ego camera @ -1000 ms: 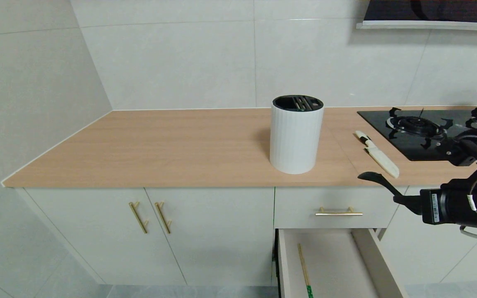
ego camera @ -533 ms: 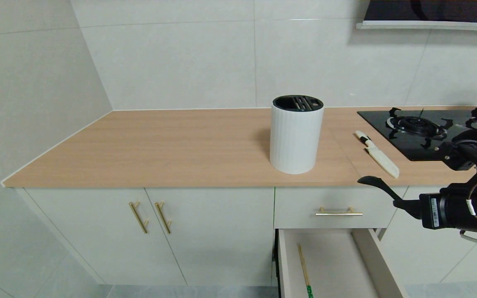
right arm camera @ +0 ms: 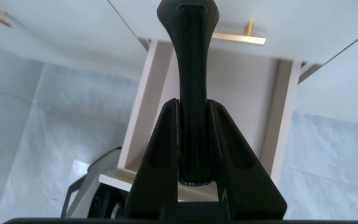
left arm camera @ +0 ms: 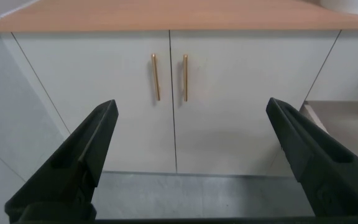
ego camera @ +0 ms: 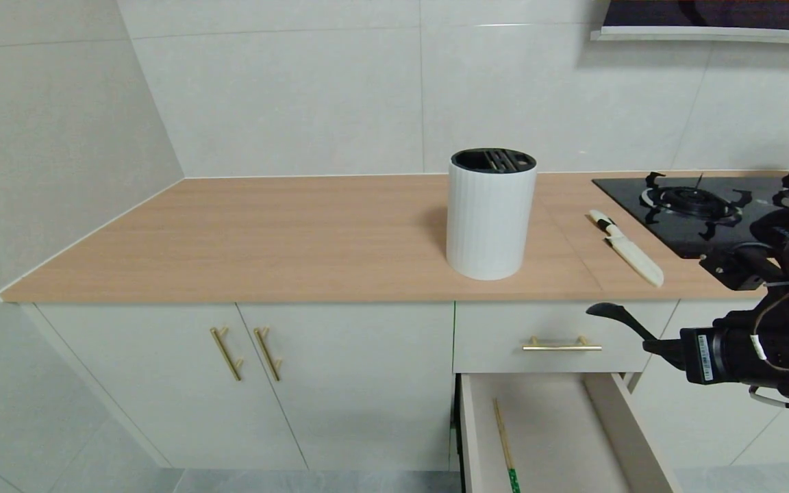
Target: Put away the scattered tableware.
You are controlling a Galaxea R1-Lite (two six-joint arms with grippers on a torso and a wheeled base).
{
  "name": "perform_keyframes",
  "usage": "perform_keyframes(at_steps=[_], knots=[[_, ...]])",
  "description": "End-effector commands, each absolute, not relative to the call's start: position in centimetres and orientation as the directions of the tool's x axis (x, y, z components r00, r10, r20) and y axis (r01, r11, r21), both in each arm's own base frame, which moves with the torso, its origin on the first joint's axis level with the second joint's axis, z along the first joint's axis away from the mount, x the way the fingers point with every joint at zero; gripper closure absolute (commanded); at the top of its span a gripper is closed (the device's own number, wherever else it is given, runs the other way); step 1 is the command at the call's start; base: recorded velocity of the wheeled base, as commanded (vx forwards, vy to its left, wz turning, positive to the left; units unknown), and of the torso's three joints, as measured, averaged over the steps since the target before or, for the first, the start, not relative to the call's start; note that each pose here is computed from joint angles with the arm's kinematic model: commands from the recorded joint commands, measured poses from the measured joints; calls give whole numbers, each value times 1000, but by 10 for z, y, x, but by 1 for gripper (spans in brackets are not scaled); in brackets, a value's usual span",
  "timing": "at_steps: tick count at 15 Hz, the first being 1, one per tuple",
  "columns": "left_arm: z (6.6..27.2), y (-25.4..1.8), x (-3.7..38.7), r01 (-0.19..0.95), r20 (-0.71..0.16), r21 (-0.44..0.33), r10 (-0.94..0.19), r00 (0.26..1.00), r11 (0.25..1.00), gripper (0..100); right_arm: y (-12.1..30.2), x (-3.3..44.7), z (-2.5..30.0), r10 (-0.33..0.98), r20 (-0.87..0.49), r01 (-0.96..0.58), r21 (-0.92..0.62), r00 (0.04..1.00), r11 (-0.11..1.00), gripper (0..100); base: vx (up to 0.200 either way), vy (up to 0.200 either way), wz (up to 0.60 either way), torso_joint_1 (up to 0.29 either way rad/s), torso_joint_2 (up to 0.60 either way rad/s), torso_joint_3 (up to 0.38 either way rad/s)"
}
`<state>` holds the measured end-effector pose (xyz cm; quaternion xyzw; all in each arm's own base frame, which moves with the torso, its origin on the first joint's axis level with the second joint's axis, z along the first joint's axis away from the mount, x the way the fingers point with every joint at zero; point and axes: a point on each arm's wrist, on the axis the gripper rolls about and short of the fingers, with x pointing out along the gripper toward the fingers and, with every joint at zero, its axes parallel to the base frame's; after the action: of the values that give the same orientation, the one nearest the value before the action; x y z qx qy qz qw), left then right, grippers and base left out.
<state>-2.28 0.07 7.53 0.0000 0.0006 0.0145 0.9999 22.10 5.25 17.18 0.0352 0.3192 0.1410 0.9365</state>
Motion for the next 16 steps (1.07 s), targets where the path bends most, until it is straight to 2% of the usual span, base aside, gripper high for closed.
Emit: perform_keyframes(at_steps=[1,16], knots=[[75,1,-23,-29,-2,0,29,1000,1000,0,54,226,165,283,-611,-238,156,739,959,100,0,0,0,-203,461,251],[75,1,-23,-29,-2,0,29,1000,1000,0,56,235,149,278,-639,-233,157,717,960,100,0,0,0,-176,474,291]])
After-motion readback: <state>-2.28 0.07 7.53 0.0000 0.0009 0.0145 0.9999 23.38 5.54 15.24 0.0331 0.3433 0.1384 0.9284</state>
